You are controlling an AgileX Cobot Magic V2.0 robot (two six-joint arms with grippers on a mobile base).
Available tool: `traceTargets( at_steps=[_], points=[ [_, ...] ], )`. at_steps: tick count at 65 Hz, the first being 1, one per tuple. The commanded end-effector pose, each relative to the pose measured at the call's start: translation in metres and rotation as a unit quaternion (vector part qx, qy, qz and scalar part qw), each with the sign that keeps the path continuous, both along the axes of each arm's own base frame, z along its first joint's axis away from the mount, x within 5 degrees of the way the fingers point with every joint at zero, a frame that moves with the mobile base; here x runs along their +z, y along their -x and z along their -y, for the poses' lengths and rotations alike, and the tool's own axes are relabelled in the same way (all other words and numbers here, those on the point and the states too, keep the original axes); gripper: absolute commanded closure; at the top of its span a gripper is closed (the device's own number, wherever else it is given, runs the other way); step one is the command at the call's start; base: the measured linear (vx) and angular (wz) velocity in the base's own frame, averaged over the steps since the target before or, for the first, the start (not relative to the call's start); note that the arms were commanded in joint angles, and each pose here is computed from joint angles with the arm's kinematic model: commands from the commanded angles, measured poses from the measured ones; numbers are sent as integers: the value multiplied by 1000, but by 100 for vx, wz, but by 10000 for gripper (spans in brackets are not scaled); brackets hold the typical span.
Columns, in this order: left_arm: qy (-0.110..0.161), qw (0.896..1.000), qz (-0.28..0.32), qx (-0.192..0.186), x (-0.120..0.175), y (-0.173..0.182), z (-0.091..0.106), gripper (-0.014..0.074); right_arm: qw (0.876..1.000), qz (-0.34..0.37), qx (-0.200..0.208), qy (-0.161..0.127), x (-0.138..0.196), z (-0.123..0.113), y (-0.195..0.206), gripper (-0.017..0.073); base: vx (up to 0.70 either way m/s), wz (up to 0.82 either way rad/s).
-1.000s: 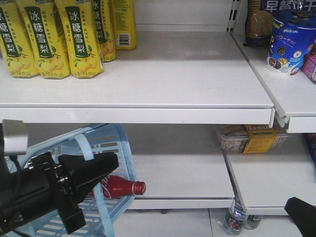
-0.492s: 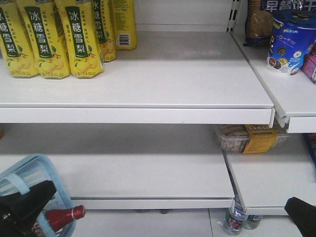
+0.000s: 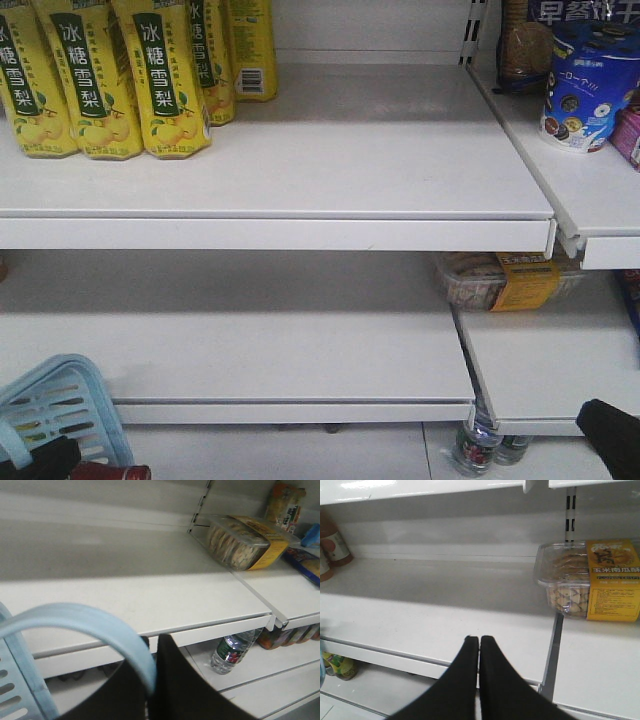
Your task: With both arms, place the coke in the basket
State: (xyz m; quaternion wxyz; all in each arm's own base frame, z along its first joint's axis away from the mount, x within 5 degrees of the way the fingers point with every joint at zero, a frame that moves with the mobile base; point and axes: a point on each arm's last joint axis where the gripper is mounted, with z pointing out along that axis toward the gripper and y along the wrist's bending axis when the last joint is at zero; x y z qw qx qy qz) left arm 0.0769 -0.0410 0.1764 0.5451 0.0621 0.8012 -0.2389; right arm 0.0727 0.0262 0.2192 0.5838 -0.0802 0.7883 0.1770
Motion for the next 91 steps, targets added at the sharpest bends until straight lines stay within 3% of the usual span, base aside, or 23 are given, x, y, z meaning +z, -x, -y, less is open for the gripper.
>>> traceTargets(
  at_steps=[1,9,22,29,38,44,56,68,76,81,91],
  points=[
    [-47,990,126,-39,23,0,4,600,1000,26,15,2,11,-3,0,566,0,0],
    [-73,983,166,-38,27,4,1,600,1000,26,15,2,11,-3,0,566,0,0],
    [-27,983,181,34,33,6,-11,600,1000,26,15,2,11,-3,0,566,0,0],
    [-21,976,204,66,37,9,-17,600,1000,26,15,2,11,-3,0,566,0,0],
    [6,969,225,104,42,14,-24,600,1000,26,15,2,11,-3,0,566,0,0],
    [-1,964,236,125,43,15,-27,600,1000,26,15,2,11,-3,0,566,0,0],
    [-58,954,255,147,44,15,-31,600,1000,26,15,2,11,-3,0,566,0,0],
    [-63,950,254,168,44,14,-34,600,1000,26,15,2,11,-3,0,566,0,0],
    [-90,936,289,178,47,20,-36,600,1000,26,15,2,11,-3,0,566,0,0],
    [-89,925,313,196,50,26,-38,600,1000,26,15,2,11,-3,0,566,0,0],
    [-100,921,302,227,49,25,-42,600,1000,26,15,2,11,-3,0,566,0,0]
  ],
)
